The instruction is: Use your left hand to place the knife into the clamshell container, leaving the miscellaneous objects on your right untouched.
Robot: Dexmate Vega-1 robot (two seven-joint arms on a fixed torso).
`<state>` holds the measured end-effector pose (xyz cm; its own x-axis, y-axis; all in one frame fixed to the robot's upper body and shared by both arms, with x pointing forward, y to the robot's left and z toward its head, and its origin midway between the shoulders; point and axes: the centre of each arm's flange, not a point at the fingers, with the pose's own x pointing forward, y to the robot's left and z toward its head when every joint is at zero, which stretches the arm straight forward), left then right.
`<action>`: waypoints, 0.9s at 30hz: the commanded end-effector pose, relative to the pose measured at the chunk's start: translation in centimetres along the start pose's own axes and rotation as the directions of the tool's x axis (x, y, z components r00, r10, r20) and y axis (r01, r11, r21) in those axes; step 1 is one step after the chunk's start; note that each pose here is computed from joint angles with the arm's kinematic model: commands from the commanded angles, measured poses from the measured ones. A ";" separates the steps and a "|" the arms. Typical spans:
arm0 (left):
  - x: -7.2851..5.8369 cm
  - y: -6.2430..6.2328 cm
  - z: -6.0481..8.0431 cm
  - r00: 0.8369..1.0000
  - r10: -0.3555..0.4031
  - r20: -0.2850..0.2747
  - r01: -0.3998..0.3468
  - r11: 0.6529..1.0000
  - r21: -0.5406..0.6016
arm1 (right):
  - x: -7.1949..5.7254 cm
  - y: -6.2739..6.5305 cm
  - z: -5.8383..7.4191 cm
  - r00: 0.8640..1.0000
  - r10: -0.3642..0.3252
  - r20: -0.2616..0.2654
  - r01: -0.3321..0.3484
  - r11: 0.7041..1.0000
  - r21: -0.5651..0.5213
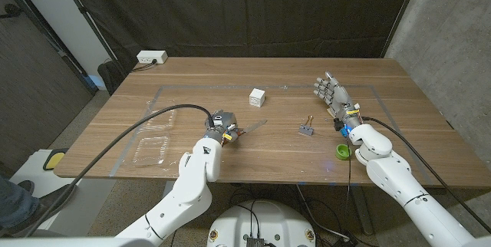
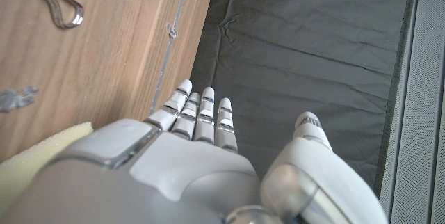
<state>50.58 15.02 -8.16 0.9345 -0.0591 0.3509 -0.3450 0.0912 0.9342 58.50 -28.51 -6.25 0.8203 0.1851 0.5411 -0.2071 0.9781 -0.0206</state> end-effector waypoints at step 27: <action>-1.5 2.0 -5.1 0.963 0.254 -0.086 -0.264 0.956 -0.130 | 1.6 0.9 0.0 0.999 0.049 -0.006 -0.049 0.999 -0.007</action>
<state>48.67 18.34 -7.44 0.8631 0.0286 0.5041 -0.4997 0.1927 0.8445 59.26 -27.83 -5.52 0.8119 0.2227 0.5397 -0.2354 0.9708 -0.0464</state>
